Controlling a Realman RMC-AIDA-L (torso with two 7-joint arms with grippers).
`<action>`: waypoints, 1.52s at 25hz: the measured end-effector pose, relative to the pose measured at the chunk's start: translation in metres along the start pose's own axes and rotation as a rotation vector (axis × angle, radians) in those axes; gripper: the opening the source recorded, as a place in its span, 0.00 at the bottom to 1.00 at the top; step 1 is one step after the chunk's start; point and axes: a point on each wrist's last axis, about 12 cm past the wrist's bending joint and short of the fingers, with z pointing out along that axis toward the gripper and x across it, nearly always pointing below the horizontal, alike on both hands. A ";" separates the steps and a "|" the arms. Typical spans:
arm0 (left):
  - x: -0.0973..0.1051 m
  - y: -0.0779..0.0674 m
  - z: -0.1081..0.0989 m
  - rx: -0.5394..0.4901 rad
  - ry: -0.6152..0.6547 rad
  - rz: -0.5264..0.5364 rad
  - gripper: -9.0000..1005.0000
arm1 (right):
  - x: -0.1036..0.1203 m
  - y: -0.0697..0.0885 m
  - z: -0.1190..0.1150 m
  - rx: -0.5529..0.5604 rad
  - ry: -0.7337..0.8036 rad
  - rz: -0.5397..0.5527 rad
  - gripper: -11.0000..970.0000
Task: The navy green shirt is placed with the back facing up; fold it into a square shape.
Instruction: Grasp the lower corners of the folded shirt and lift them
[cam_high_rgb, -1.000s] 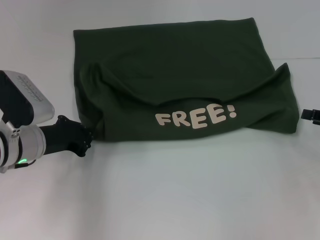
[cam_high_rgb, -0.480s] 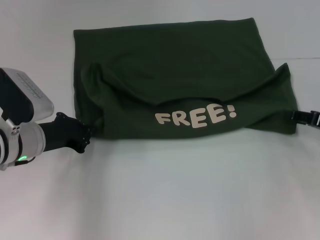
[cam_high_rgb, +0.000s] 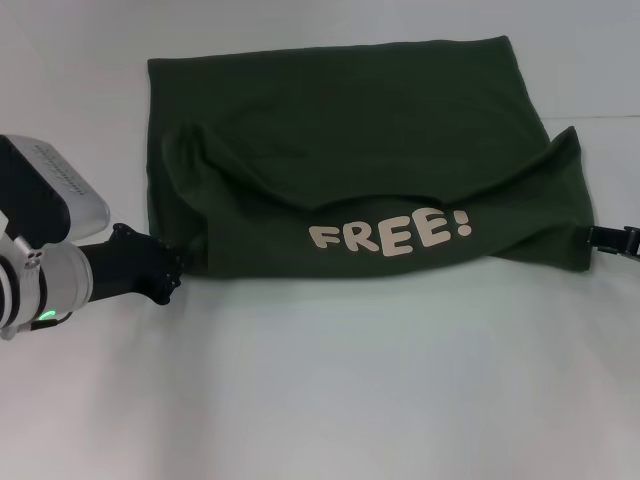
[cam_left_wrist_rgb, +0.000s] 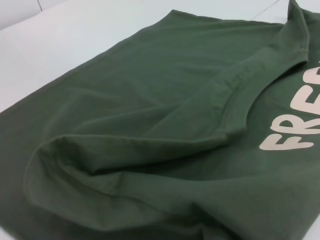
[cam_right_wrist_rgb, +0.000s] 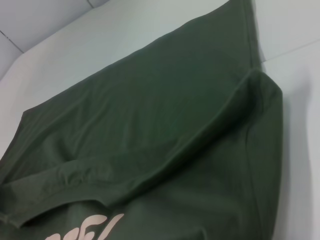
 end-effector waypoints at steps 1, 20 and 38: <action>0.000 0.000 0.000 -0.001 0.000 0.000 0.01 | 0.000 0.000 0.000 0.001 0.002 0.001 0.60; -0.003 0.001 0.002 -0.001 -0.004 0.006 0.01 | 0.012 0.005 0.010 0.007 0.004 -0.016 0.59; -0.003 0.000 0.002 0.000 -0.003 0.004 0.01 | 0.015 0.016 0.028 0.003 0.018 -0.045 0.53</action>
